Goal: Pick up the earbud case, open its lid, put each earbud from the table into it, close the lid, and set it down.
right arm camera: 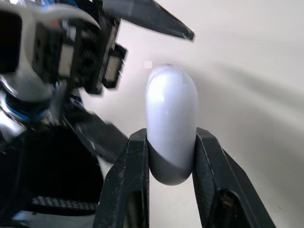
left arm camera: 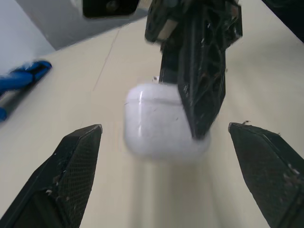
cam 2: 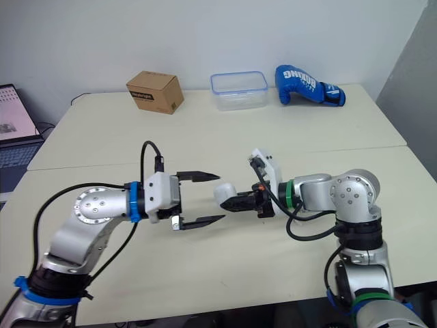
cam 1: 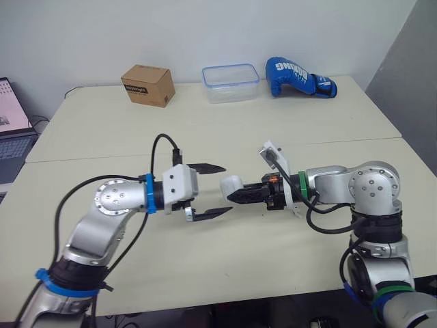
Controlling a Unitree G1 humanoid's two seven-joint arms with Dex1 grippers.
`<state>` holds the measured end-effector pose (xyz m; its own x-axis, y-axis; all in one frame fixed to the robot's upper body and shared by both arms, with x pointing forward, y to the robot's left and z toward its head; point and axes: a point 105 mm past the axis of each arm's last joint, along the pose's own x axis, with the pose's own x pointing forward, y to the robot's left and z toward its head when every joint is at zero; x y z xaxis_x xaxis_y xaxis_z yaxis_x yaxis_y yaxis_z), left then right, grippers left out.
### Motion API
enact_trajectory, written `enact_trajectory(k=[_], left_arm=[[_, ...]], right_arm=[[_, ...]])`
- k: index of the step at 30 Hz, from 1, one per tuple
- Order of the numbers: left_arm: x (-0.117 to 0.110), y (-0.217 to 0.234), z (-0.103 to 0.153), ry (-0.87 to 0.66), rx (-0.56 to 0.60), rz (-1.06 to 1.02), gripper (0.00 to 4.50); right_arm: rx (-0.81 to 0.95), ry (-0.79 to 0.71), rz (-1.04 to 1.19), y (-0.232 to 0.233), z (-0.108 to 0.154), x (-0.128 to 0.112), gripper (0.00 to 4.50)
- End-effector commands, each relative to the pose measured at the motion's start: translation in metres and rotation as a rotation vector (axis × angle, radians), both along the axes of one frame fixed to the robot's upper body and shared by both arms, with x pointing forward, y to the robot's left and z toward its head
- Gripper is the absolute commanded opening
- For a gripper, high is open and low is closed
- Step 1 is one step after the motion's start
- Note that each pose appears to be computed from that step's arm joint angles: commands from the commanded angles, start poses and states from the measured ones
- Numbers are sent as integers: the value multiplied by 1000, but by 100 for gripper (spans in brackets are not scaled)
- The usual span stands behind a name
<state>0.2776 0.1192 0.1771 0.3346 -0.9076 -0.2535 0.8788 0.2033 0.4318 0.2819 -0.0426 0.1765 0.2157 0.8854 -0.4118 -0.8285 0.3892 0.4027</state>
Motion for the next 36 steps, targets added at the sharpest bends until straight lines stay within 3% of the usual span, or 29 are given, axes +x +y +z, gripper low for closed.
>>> enact_trajectory(k=[1,9,14,20,23,27,36], left_arm=[[-2,12,5,118,-9,15,446],[5,13,2,335,4,40,446],[10,8,-3,380,74,38,446],[9,-5,0,401,82,-18,446],[10,-6,0,398,80,-18,385],[11,-9,-2,392,96,-19,262],[14,-13,-3,380,119,-19,262]], right_arm=[[-60,-225,96,4,16,-2,80],[-409,-609,410,-6,11,-2,80],[-580,-711,563,-9,11,3,80],[-627,-709,618,4,15,6,80],[-644,-699,615,7,13,9,80],[-657,-685,592,15,15,15,80],[-669,-645,558,28,18,20,80]])
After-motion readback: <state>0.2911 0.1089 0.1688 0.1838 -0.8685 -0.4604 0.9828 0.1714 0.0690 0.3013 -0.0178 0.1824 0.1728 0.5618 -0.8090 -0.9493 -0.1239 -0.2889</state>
